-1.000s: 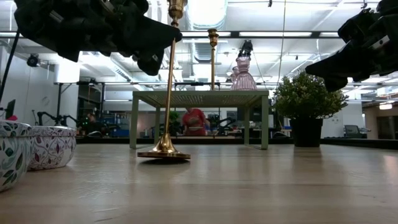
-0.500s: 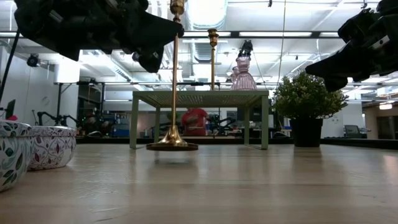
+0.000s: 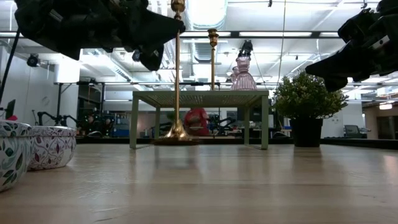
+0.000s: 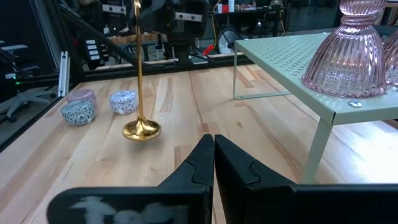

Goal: Pick & Place candle stick holders
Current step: Put the gold candle holder on the shelf aligned with the other candle holder on the shelf

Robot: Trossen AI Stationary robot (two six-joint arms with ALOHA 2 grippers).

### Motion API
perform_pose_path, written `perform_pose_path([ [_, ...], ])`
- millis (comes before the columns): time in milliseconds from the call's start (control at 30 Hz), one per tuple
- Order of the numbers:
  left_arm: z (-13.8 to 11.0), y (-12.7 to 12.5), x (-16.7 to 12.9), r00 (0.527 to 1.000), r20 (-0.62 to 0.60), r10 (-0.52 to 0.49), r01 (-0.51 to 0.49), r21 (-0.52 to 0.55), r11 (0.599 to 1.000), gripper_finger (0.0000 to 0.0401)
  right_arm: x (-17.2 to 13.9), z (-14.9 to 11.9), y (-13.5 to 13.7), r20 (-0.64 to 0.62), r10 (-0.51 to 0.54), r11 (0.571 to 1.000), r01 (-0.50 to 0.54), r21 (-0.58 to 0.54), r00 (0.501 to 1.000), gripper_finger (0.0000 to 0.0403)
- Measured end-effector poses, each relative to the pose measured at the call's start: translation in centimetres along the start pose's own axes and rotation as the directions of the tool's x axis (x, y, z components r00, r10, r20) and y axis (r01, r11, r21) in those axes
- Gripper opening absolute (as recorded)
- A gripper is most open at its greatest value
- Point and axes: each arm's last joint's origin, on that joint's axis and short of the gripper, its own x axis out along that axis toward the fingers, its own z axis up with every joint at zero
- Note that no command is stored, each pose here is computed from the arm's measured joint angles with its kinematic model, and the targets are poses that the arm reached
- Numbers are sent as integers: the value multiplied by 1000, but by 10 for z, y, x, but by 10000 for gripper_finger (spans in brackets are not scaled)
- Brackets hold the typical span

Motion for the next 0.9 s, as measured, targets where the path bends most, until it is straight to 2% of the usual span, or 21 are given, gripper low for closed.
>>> perform_pose_path([
  [133, 11, -1, 3, 997, 73, -9, 11, -19, 1000, 33, 0, 0, 0, 0, 0, 1000, 0, 0, 1000, 8],
  [433, 36, -4, 15, 989, 146, -6, 10, -27, 1000, 30, 0, 0, 0, 0, 0, 1000, 0, 0, 1000, 8],
  [633, 59, -4, 31, 992, 113, 48, -46, -19, 999, 33, 0, 0, 0, 0, 0, 1000, 0, 0, 1000, 8],
  [900, 93, -3, 45, 987, 96, 125, -130, 46, 990, 33, 0, 0, 0, 0, 0, 1000, 0, 0, 1000, 8],
])
